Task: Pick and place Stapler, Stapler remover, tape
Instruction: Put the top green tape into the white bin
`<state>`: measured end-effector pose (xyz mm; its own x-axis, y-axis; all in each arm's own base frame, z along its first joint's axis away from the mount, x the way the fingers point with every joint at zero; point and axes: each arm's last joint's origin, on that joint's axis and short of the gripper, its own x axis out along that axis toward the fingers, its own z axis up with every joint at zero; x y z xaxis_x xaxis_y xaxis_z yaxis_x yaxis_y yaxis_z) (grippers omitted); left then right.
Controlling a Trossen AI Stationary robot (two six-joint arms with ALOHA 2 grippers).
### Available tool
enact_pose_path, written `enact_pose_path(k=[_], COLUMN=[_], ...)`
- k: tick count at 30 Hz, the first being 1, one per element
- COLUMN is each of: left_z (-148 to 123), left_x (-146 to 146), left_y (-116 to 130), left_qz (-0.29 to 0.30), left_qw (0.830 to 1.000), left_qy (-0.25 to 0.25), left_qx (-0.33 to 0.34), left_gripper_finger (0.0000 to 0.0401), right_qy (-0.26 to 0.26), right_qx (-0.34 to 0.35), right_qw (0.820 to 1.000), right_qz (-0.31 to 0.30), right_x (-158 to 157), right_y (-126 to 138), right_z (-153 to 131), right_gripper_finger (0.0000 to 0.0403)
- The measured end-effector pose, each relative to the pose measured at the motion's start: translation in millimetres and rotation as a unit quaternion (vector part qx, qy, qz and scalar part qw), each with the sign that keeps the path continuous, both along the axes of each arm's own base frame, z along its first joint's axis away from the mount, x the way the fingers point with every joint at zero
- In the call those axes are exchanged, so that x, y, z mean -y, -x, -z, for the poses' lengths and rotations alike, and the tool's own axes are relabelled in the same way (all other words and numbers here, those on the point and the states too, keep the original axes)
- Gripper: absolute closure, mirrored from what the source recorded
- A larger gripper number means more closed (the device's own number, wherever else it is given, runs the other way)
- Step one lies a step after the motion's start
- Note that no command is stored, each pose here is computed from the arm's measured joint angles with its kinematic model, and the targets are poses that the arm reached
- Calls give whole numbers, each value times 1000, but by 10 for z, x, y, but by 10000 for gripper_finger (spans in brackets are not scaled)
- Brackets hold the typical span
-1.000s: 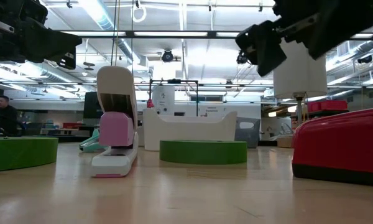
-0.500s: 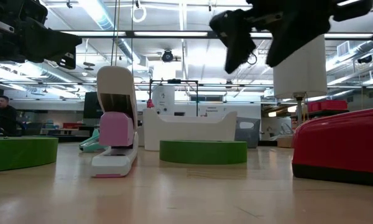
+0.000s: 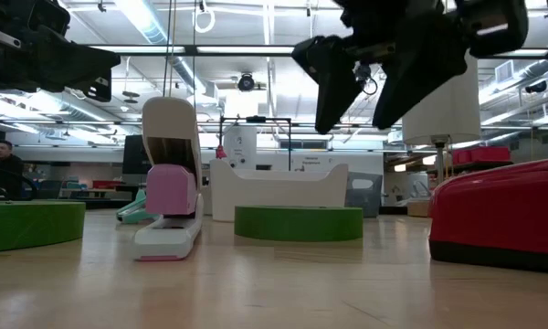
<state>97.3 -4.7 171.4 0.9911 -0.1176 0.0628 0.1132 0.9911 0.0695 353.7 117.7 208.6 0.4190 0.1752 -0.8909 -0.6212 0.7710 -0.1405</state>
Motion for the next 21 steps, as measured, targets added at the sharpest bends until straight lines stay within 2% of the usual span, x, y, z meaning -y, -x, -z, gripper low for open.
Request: enact_pose_path(k=[11, 21], left_z=[0, 0], left_x=[0, 0], left_y=[0, 0], left_qz=[0, 0], left_qw=[1000, 1000], left_qy=[0, 0], left_qx=[0, 0], left_gripper_finger=[394, 394], right_qy=[14, 16], right_qx=[-48, -55], right_qw=[998, 998], right_qz=[24, 31], right_x=[158, 287], right_y=[-137, -215], right_z=[450, 596], right_gripper_finger=[142, 142])
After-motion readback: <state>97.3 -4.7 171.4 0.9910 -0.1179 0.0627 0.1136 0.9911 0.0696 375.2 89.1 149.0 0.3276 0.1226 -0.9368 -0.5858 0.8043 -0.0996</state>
